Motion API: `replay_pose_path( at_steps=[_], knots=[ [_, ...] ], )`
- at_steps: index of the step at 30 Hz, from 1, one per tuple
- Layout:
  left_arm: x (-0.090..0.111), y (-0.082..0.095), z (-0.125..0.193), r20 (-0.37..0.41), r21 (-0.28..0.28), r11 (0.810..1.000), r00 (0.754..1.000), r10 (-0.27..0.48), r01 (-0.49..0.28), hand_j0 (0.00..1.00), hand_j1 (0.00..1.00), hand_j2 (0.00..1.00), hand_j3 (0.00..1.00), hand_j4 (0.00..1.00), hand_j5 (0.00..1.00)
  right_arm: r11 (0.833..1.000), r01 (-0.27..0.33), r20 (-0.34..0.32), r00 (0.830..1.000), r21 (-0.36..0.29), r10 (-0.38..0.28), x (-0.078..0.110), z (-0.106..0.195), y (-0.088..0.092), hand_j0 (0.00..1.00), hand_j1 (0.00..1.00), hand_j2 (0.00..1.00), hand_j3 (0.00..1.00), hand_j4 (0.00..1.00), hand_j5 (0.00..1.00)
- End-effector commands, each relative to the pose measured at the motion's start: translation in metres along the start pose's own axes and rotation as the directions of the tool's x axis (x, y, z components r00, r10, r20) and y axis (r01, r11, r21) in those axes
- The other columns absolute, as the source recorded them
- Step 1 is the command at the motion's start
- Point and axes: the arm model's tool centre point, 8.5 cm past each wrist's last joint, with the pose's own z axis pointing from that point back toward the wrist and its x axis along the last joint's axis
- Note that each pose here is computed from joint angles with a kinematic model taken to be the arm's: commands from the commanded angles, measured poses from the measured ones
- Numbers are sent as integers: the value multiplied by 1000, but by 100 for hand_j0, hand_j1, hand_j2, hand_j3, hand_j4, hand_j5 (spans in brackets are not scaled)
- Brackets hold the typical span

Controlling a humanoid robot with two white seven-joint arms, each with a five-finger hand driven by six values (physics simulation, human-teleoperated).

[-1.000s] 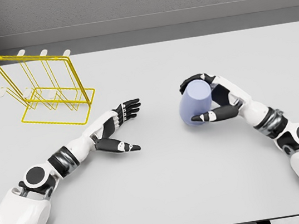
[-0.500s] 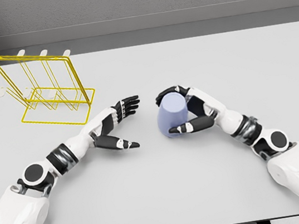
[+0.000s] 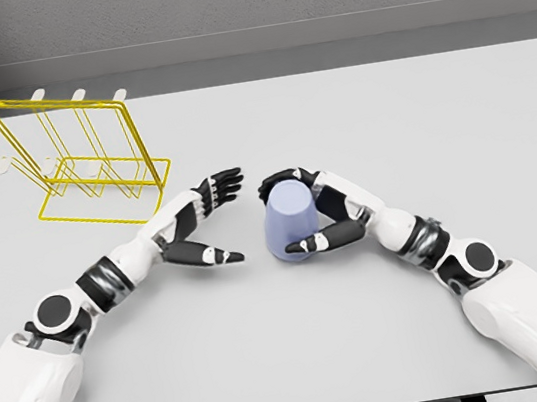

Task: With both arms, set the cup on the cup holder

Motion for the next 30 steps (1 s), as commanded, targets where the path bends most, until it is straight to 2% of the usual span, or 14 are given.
replay_pose_path(
  at_steps=[1,2,15,21,22,24,26,28,30],
  knots=[
    [0,0,0,3,4,1000,1000,7,-7,100,100,100,100,100,100,1000,-14,-11,1000,7,15,0,1,0,100,100,100,100,100,100],
    [-2,0,-1,2,6,1000,1000,13,-13,100,100,100,100,100,100,999,-34,-24,999,18,35,-1,2,-1,100,100,100,100,100,100],
    [-6,-1,-1,-4,10,1000,1000,22,-22,100,100,100,100,100,100,999,-53,-36,998,1,53,1,7,-11,100,100,100,100,100,100],
    [-7,-4,-2,-6,0,1000,1000,21,-21,100,100,100,100,100,100,996,-90,-71,994,-13,88,7,24,-28,100,100,100,100,100,100],
    [-8,-5,-1,-7,0,1000,1000,22,-22,100,100,100,100,100,100,994,-111,-92,990,-16,109,11,33,-37,100,100,100,100,100,100],
    [-7,-5,-2,-4,-2,1000,1000,22,-22,100,100,100,100,100,100,983,-177,-113,979,-56,170,31,53,-68,100,100,100,100,100,100],
    [-5,-8,-6,6,-7,1000,1000,26,-26,100,100,100,100,100,100,971,-230,-150,965,-71,217,45,73,-87,100,100,100,100,100,100],
    [-3,-12,-8,22,-15,1000,999,24,-24,100,100,100,100,100,100,955,-288,-138,951,-67,277,70,66,-107,100,100,100,100,100,100],
    [-3,-15,-10,27,-19,999,999,26,-26,100,100,100,100,100,100,932,-356,-179,923,-67,340,94,84,-130,100,100,100,100,100,100]
  ],
)
